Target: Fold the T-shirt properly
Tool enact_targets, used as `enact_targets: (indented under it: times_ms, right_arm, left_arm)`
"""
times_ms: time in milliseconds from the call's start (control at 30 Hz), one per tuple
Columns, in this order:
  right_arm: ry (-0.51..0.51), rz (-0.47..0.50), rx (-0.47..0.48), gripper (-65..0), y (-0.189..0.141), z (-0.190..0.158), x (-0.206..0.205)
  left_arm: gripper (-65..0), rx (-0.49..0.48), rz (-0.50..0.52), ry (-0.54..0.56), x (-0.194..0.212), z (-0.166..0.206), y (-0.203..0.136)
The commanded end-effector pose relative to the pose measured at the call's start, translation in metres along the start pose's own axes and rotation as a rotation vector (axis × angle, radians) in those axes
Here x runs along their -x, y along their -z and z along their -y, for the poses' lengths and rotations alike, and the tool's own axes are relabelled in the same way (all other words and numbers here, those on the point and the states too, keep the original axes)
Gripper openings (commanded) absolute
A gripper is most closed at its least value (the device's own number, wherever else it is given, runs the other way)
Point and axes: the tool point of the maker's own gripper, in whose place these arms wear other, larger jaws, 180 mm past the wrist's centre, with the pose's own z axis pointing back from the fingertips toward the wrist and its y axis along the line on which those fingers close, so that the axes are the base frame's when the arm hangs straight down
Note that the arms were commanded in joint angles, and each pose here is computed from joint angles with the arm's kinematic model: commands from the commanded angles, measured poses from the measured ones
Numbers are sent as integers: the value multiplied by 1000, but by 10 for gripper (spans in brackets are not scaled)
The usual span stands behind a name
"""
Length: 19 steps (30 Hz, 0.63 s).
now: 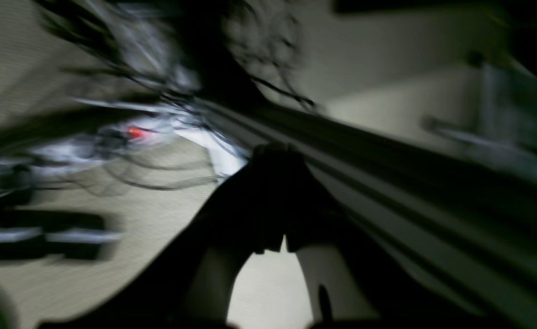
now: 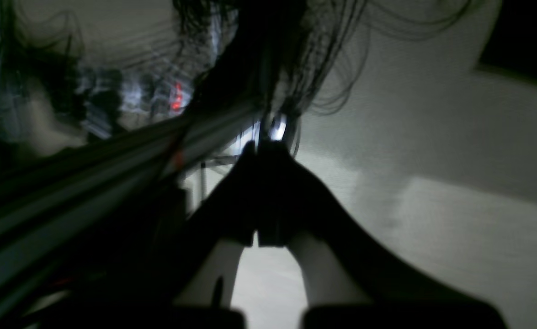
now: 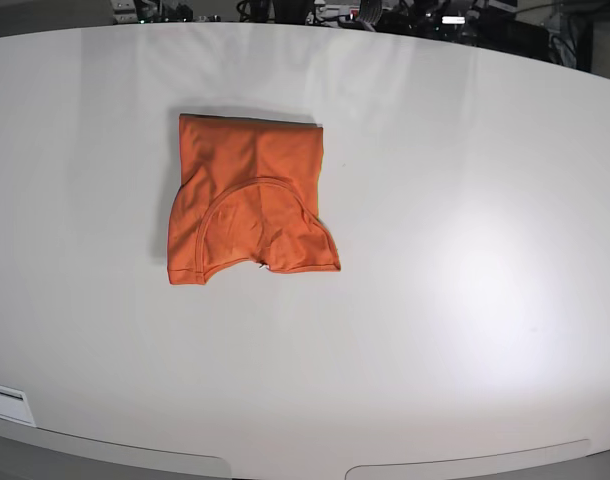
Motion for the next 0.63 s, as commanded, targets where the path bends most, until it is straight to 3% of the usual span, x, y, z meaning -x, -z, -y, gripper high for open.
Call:
enact_targets:
  times_ms: [0, 67, 233, 600]
  right_arm:
    - [-30, 27, 13, -650, 1, 3, -17]
    - [-59, 18, 51, -650, 4, 1, -17]
    - [-84, 10, 59, -650, 9, -14, -15]
    - [-102, 13, 2, -650, 15, -43, -17]
  left_arm:
    - [-650, -50, 14, 4, 0, -5, 1]
    - [-650, -147, 13, -6, 0, -14, 4]
    - [-650, -210, 36, -23, -3, -20, 5]
    - [-650, -170, 25, -30, 1, -8, 8]
